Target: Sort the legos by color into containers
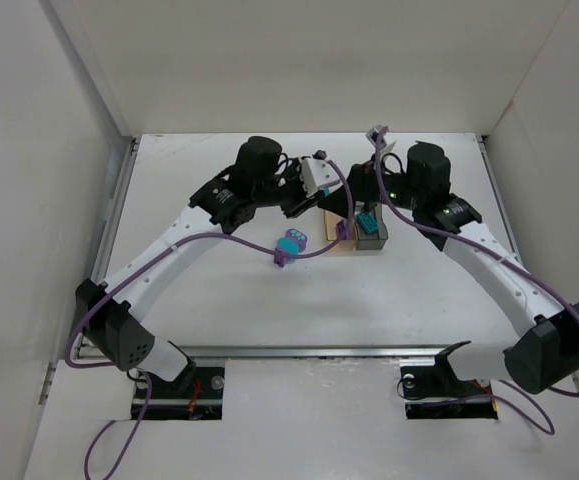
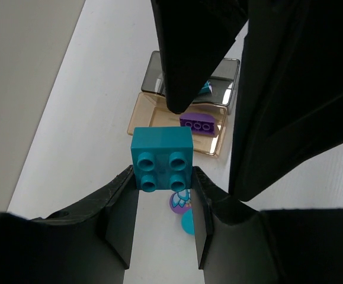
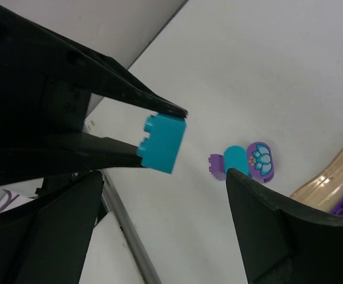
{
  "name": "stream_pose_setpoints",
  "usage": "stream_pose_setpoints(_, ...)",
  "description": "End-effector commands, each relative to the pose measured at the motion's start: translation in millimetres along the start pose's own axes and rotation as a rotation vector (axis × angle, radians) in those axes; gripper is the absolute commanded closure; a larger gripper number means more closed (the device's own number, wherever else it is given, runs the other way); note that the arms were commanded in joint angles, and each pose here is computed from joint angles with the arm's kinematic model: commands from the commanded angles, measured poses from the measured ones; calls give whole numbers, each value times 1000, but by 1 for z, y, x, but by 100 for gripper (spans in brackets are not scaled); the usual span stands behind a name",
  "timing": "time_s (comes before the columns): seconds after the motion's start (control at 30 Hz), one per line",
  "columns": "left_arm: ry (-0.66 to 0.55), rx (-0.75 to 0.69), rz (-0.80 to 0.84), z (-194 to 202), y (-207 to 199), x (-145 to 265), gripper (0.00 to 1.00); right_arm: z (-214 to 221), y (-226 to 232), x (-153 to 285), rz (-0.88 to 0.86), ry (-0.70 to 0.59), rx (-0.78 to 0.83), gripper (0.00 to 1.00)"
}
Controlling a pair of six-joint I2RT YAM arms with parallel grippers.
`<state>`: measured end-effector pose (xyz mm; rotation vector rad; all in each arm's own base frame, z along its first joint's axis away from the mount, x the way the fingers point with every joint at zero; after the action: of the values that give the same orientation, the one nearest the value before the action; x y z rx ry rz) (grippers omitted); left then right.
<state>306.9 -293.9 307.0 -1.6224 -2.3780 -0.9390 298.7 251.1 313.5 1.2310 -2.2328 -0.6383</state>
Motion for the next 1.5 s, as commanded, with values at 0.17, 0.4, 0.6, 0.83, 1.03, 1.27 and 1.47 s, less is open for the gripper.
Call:
stream_pose_setpoints(0.17, -33, -28, -12, -8, -1, 6, 100, -35, 41, 5, -132, -96, 52, 21)
stream_pose_setpoints(0.4, -58, -36, 6, -18, -4, 8, 100, -35, 32, -3, -111, -90, 29, 28)
stream_pose_setpoints(0.6, -72, -19, 25, -20, -8, 7, 100, -36, 26, -9, -103, -96, 17, 33)
stream_pose_setpoints(0.83, -94, -7, 11, -26, -5, 10, 100, -27, 18, -19, -116, -54, -1, 62)
stream_pose_setpoints(1.03, -81, 21, -5, -25, -4, 10, 83, -25, 14, -19, -103, -56, -7, 100)
stream_pose_setpoints(1.27, -4, 106, 6, 5, -19, 3, 0, -38, -56, 13, 273, -252, -70, 100)
stream_pose_setpoints(1.47, 67, 273, -200, 25, -2, 10, 0, -1, -166, 54, 856, -141, -49, 100)
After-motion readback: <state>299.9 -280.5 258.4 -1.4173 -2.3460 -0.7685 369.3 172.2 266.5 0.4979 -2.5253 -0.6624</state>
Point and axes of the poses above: each gripper's point midway between its finger pads, its own x axis back along the fingers, its own y axis along the line the jaws close on, z = x × y, the point moved 2 cm from there along x, back along the fingers, and after that the axes turned 8 degrees about -x, right-handed, at the moved point
